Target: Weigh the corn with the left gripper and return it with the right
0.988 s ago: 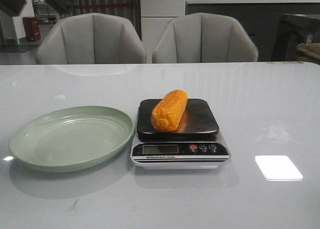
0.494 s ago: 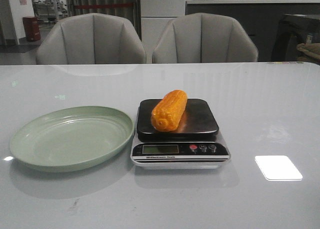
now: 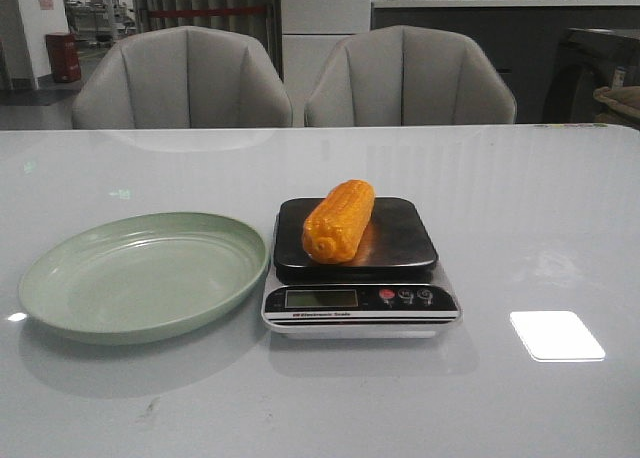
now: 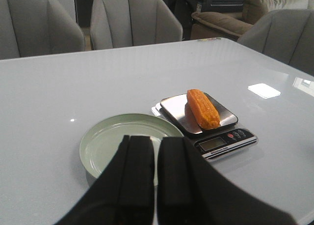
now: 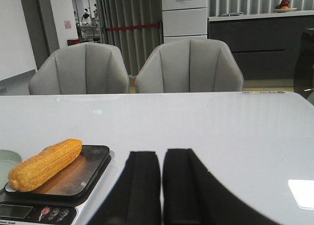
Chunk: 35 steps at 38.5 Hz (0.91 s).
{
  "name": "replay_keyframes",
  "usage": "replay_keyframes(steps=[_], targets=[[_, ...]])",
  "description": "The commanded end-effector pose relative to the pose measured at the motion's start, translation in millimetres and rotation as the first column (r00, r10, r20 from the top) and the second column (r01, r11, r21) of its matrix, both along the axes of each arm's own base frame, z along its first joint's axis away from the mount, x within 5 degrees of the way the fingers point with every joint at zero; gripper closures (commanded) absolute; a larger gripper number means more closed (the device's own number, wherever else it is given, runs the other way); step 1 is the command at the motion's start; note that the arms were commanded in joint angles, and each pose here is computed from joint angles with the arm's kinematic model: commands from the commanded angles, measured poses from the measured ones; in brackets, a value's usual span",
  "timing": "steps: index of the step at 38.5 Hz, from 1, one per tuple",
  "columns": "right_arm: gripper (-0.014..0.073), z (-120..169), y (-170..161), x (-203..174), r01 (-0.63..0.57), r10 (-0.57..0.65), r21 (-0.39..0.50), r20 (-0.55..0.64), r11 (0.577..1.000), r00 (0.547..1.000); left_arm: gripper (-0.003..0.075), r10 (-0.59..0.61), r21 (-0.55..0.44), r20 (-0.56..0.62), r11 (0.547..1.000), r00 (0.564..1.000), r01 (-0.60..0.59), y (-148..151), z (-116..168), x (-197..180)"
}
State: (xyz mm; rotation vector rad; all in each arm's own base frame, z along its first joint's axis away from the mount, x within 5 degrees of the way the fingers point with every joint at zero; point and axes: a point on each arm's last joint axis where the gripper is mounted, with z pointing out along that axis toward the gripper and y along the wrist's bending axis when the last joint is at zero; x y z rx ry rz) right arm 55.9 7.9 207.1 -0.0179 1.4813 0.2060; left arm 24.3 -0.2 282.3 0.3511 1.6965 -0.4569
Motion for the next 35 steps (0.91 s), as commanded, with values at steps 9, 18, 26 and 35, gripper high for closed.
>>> replay_keyframes(steps=[9,18,26,35], targets=[[0.0402,22,1,-6,-0.015,0.01,0.02,0.234,1.0,0.972,0.0598,-0.022,-0.051,0.109,0.998,0.994,0.027,0,10,-3],[0.0402,79,0,4,0.007,-0.007,-0.002,0.055,1.0,0.998,0.0598,-0.025,-0.058,0.122,0.998,0.992,0.032,0,11,-3],[0.0402,87,2,25,0.015,-0.019,-0.029,-0.142,0.999,0.99,0.0598,-0.025,-0.058,0.122,0.998,0.992,0.032,0,11,-3],[0.0299,88,4,37,0.009,-0.016,-0.037,-0.192,0.999,0.981,0.0598,-0.027,-0.058,0.123,0.998,0.992,0.034,0,10,-3]])
